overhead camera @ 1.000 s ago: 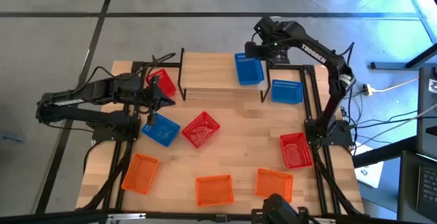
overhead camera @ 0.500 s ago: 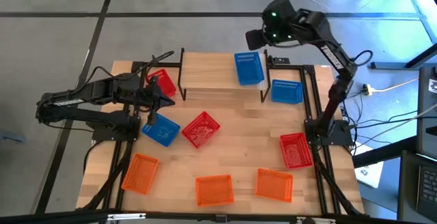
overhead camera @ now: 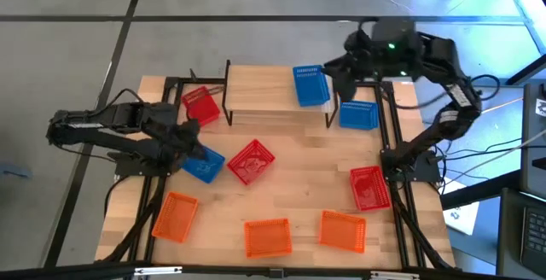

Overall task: Stack baskets on shelf by color
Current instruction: Put the left orange basket on the shelf

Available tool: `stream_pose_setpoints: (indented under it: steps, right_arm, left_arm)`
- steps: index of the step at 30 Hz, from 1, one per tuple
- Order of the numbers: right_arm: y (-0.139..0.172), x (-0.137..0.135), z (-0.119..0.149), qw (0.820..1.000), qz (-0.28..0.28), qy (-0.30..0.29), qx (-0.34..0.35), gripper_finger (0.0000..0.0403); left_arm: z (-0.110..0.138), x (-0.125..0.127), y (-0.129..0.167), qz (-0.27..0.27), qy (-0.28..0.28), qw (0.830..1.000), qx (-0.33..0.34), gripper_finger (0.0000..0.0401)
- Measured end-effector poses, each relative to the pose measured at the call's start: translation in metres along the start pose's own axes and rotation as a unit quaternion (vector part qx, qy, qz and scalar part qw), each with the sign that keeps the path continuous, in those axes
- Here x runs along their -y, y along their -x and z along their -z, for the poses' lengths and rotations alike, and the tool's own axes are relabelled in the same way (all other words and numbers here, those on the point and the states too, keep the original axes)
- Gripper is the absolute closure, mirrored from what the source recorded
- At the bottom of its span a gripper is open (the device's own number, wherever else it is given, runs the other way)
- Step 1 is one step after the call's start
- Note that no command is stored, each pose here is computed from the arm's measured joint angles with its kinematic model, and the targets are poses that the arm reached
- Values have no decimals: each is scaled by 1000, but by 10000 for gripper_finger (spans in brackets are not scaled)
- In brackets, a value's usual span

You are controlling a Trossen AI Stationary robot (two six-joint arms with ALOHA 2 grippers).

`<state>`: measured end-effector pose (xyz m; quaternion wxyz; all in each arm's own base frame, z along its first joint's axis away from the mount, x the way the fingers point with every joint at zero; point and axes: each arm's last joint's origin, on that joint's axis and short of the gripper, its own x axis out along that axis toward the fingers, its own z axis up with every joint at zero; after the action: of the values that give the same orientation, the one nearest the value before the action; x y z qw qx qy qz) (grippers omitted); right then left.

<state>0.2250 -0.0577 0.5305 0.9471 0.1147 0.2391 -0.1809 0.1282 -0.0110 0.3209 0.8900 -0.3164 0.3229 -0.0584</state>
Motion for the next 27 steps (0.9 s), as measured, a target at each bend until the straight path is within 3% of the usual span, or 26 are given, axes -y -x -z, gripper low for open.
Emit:
stream_pose_setpoints:
  steps: [4, 8, 14, 19, 27]
  right_arm:
    - [11, -8, 2, 1000, -20, 10, 8, 317]
    - [14, -13, 4, 999, -30, 28, 9, 317]
    - [14, -18, 5, 999, -39, 34, 7, 317]
    - [14, -23, 6, 995, -55, 81, 6, 317]
    - [16, -31, 11, 978, -156, 134, -18, 317]
  left_arm:
    - [8, 2, -1, -1, 109, 993, -37, 401]
    - [16, 1, -1, -24, 205, 976, -75, 398]
    - [31, -3, -8, -103, 333, 926, -146, 354]
    - [33, 2, -20, -129, 388, 897, -167, 328]
    - [47, 17, -51, -202, 425, 862, -188, 329]
